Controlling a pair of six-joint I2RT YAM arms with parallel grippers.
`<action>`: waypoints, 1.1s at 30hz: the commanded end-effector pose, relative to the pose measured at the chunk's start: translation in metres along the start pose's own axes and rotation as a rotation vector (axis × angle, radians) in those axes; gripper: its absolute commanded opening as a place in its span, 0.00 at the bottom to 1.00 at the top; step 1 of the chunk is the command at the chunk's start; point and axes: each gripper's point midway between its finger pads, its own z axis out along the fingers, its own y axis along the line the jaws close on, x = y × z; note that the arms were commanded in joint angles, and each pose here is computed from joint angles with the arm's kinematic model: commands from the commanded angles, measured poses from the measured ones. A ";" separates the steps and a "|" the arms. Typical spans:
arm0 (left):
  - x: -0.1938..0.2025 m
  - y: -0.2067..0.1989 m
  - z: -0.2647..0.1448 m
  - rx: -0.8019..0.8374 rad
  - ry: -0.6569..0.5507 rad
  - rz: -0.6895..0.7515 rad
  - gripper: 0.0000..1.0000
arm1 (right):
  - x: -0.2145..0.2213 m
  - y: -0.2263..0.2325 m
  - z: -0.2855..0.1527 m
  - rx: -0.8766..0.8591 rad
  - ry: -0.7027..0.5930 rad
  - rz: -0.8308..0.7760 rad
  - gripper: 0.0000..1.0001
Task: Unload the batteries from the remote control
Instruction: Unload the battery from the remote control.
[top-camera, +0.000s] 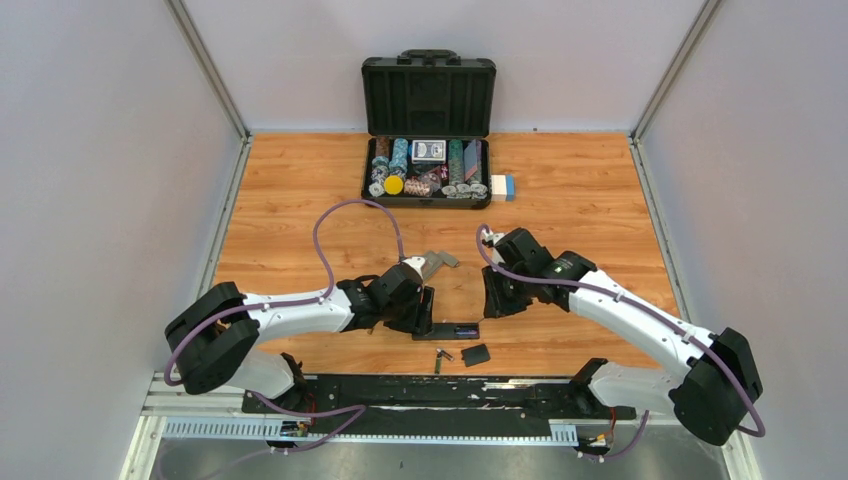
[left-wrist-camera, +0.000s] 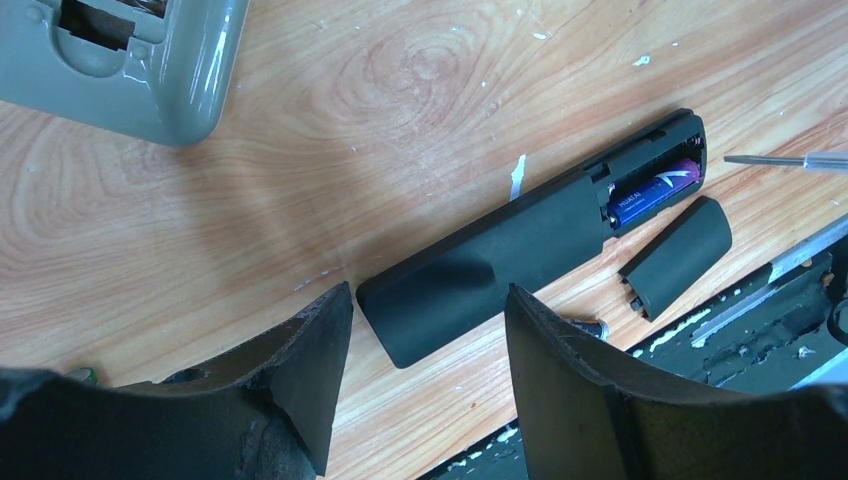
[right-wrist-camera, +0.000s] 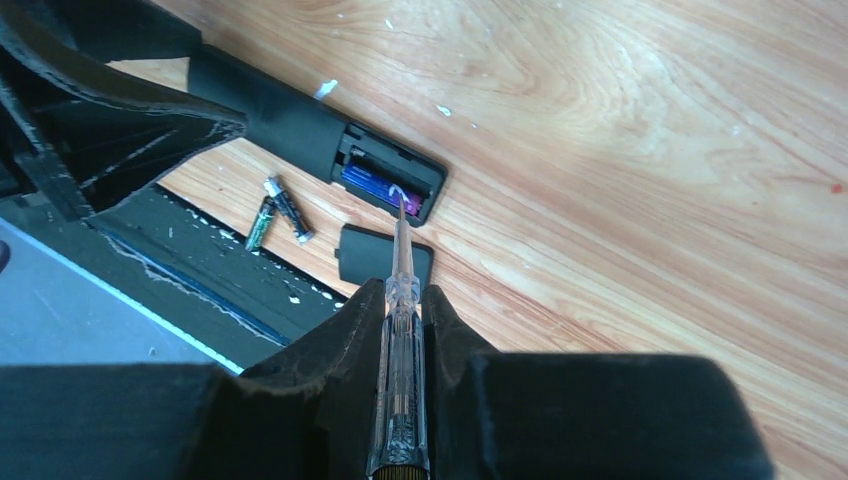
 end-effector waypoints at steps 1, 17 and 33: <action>0.008 0.004 0.003 -0.008 0.019 0.008 0.66 | -0.002 -0.007 -0.008 0.061 0.001 0.010 0.00; 0.007 0.004 0.004 -0.011 0.022 0.011 0.65 | -0.006 -0.003 -0.001 0.052 0.012 0.017 0.00; 0.008 0.005 0.004 -0.019 0.031 0.019 0.64 | 0.001 -0.005 0.009 0.133 0.036 0.048 0.00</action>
